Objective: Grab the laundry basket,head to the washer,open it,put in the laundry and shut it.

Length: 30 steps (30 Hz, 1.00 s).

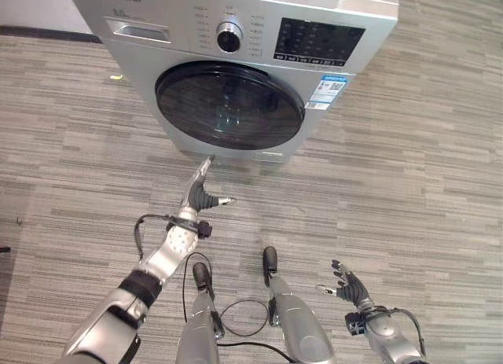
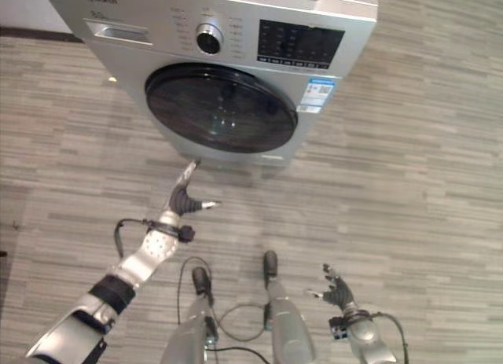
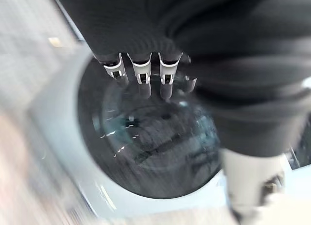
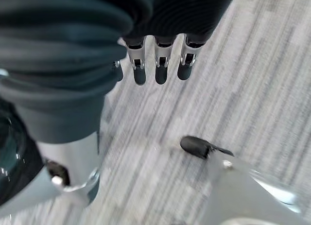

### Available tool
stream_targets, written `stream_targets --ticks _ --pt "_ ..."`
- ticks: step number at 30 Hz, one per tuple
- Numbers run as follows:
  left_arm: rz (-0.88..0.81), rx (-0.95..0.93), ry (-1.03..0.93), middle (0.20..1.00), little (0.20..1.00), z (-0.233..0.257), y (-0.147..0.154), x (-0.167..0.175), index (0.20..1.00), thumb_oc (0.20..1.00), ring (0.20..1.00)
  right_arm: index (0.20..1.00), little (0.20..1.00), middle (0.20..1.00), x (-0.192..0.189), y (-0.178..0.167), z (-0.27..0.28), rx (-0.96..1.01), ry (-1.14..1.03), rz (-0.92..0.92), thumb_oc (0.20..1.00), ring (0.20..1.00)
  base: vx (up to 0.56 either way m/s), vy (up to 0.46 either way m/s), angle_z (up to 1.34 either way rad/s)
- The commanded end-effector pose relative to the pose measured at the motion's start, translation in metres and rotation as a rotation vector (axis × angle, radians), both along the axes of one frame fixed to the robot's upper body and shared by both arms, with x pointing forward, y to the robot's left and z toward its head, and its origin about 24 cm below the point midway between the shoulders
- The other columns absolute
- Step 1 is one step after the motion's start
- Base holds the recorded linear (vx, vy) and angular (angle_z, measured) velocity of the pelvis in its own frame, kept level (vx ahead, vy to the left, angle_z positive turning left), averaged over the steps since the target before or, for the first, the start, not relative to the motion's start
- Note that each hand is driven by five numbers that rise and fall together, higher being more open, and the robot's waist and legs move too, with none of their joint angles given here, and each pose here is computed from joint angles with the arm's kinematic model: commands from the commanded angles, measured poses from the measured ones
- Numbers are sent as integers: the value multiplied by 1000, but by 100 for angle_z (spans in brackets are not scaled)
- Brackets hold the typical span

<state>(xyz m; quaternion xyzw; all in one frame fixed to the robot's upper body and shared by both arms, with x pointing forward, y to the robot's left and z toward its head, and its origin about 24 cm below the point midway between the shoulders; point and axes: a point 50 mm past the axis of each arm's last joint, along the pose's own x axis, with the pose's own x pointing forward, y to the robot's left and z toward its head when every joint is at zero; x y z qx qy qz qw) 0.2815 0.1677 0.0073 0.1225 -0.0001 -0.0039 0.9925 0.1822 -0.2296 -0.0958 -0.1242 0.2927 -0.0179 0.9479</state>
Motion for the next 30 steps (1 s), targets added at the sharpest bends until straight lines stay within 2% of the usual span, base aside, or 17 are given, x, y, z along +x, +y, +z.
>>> stream_targets --ticks 1,2,5,6,7,9,10,11,13,21,30 --pt "-47 -176 241 1000 1000 -48 28 -41 1000 1000 1000 1000 1000 1000 -35 -24 -15 -76 127 -42 1000 1000 84 6 11" --pt "-46 -176 241 1000 1000 -48 28 -41 1000 1000 1000 1000 1000 1000 -35 -24 -15 -76 127 -42 1000 1000 49 8 22" --pt "45 -137 490 1000 1000 -95 57 -101 1000 1000 1000 1000 1000 1000 -57 -35 -28 -84 239 -97 1000 1000 89 -7 27" --pt "45 -137 489 1000 1000 -95 57 -101 1000 1000 1000 1000 1000 1000 -57 -35 -28 -84 238 -97 1000 1000 80 -1 20" --pt "75 -113 551 1000 1000 -105 62 -115 1000 1000 1000 1000 1000 1000 -61 -34 -32 -84 260 -100 1000 1000 25 7 25" --pt "170 -70 642 1000 1000 -120 78 -137 1000 1000 1000 1000 1000 1000 -70 -32 -37 -73 299 -122 1000 1000 40 -2 33" --pt "283 -64 710 1000 1000 -129 92 -154 1000 1000 1000 1000 1000 1000 -79 -29 -43 -68 346 -135 1000 1000 30 -9 25" --pt "283 -64 710 1000 1000 -129 92 -153 1000 1000 1000 1000 1000 1000 -79 -29 -43 -68 346 -135 1000 1000 72 -9 37" --pt "423 -117 770 1000 1000 -137 105 -173 1000 1000 1000 1000 1000 1000 -93 -20 -52 -48 416 -141 1000 1000 92 -8 43" --pt "527 -197 910 1000 1000 -155 97 -201 1000 1000 1000 1000 1000 1000 -109 -7 -63 -25 517 -143 1000 1000 58 8 24" --pt "425 -190 944 1000 1000 -160 79 -198 1000 1000 1000 1000 1000 1000 -107 1 -65 -22 530 -89 1000 1000 9 2 2"
